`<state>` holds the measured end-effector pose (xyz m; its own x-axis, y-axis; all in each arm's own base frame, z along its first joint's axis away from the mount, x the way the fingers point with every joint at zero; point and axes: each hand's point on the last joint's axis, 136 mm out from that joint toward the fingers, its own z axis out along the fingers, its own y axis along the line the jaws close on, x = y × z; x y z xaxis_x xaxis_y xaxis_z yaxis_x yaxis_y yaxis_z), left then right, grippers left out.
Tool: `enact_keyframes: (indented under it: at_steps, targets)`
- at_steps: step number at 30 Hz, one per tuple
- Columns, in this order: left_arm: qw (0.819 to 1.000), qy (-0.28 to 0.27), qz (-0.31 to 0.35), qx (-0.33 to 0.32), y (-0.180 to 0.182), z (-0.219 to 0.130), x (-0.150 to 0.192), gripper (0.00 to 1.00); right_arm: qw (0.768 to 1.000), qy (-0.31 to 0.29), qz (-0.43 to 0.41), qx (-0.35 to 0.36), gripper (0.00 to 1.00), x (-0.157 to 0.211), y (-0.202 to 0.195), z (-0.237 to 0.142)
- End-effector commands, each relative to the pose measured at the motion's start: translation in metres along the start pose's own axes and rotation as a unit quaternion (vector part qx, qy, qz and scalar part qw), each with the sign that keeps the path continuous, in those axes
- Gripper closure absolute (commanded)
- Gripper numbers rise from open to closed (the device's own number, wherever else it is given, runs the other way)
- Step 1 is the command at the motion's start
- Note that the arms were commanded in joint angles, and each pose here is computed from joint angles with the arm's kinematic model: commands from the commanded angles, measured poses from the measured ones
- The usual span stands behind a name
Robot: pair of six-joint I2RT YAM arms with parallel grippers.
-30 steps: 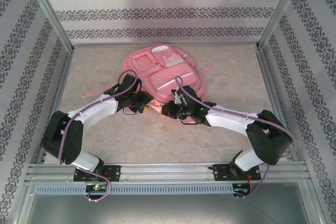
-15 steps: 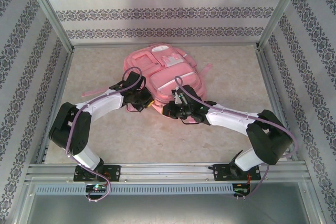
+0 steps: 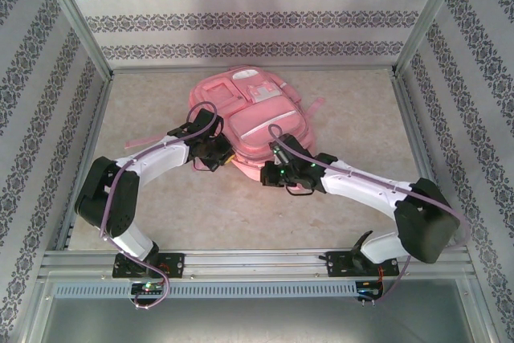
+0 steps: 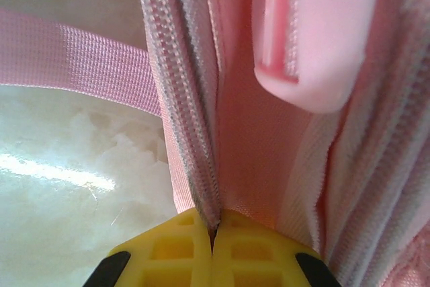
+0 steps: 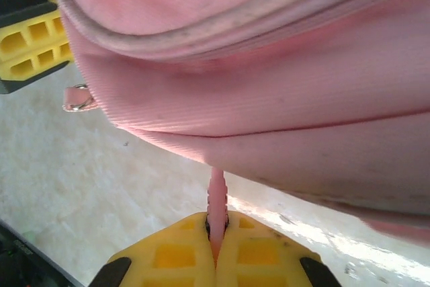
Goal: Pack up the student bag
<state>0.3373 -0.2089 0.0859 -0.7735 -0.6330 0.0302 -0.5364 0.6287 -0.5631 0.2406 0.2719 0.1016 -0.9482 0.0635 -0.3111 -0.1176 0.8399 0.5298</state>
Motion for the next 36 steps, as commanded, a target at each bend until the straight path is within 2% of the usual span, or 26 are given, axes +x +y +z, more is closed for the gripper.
enact_keyframes:
  at_steps: [1, 8, 16, 30, 33, 36]
  targets:
    - [0.999, -0.035, 0.014, 0.001, 0.001, -0.013, -0.010, 1.00, 0.999, -0.004, 0.002, 0.033, 1.00, -0.004, -0.018, -0.011]
    - [0.999, -0.037, 0.022, -0.006, 0.012, -0.021, -0.010, 1.00, 0.999, -0.027, -0.008, 0.020, 1.00, -0.017, -0.027, -0.020]
    - [0.999, -0.039, 0.026, -0.013, 0.024, -0.031, -0.013, 1.00, 1.000, 0.009, -0.013, -0.019, 1.00, -0.015, -0.018, -0.020]
    - [0.998, -0.043, 0.036, -0.025, 0.043, -0.049, -0.022, 1.00, 0.999, 0.028, -0.039, 0.006, 1.00, 0.000, -0.034, -0.025]
    - [0.998, -0.044, 0.040, -0.026, 0.043, -0.053, -0.027, 1.00, 0.998, 0.031, -0.042, -0.019, 1.00, 0.000, -0.024, -0.024]
    - [0.997, -0.031, 0.060, -0.025, 0.034, -0.055, -0.026, 0.98, 0.995, 0.037, -0.054, -0.074, 1.00, 0.002, 0.005, -0.022]
